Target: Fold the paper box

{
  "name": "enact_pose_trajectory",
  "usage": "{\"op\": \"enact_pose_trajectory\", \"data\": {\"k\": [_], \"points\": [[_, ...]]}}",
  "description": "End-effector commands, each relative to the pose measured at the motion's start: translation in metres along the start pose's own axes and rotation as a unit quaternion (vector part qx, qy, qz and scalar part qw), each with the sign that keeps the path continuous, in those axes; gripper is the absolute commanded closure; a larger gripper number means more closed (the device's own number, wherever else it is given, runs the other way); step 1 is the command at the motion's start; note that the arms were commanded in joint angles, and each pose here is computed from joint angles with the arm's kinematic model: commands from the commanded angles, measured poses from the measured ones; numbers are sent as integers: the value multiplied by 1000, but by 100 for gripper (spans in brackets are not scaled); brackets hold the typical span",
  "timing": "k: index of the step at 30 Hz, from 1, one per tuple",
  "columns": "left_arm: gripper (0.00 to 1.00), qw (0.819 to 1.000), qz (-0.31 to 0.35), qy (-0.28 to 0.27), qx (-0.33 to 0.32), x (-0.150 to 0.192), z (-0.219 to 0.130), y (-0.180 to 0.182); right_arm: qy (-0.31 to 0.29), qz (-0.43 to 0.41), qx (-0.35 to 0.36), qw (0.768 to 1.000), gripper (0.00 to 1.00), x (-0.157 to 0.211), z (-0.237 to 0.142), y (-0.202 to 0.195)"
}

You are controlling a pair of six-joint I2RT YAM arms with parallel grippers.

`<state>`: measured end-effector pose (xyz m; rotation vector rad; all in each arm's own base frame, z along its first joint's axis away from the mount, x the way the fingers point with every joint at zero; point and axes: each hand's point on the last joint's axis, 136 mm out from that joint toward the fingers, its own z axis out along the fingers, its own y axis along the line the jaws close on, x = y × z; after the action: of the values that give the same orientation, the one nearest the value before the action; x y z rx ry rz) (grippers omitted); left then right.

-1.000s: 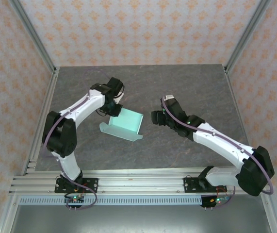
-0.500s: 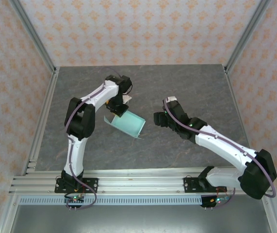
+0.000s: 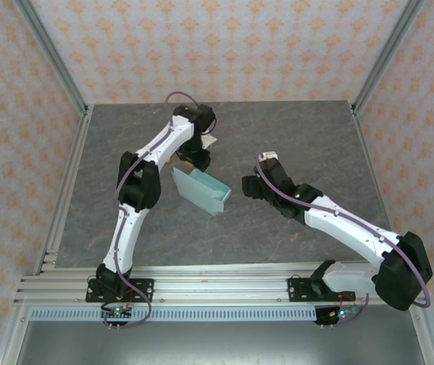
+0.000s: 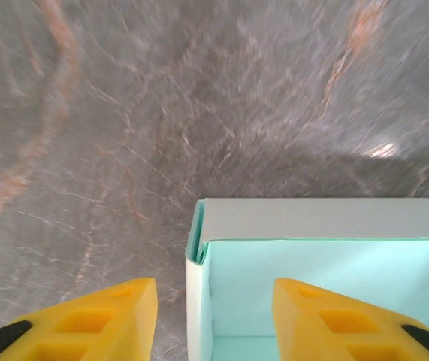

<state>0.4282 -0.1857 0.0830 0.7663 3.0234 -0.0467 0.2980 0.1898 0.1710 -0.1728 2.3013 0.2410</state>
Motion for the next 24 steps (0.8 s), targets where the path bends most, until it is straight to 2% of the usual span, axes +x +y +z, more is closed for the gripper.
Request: {"op": "enact_pose_trajectory", "data": {"k": [1,3,6,9,11,14,16,19,24], "points": [[52,998,-4,-50,-28,-7,-46,8,3,-6,27,1000,32,1,4,-9],[51,992,-39,-109,-57,-14,-79,24,6,-9,30,1000,32,0,9,-8],[51,965,-135,-208,-80,-3,-127,60,33,3,13,999,31,-3,25,-4],[51,920,-246,-289,-96,42,-152,94,65,21,2,998,31,-4,47,-1],[51,892,-308,-312,-107,83,-143,106,77,23,6,997,31,-6,64,1],[51,869,-360,-318,-115,129,-115,105,109,26,7,994,32,-4,92,3],[51,865,-383,-306,-102,152,-88,97,127,12,20,992,33,-2,109,4],[52,862,-404,-303,-49,170,-50,75,157,-8,27,987,35,3,129,6],[55,860,-412,-300,30,172,-9,35,197,-19,20,980,38,19,144,11]]}}
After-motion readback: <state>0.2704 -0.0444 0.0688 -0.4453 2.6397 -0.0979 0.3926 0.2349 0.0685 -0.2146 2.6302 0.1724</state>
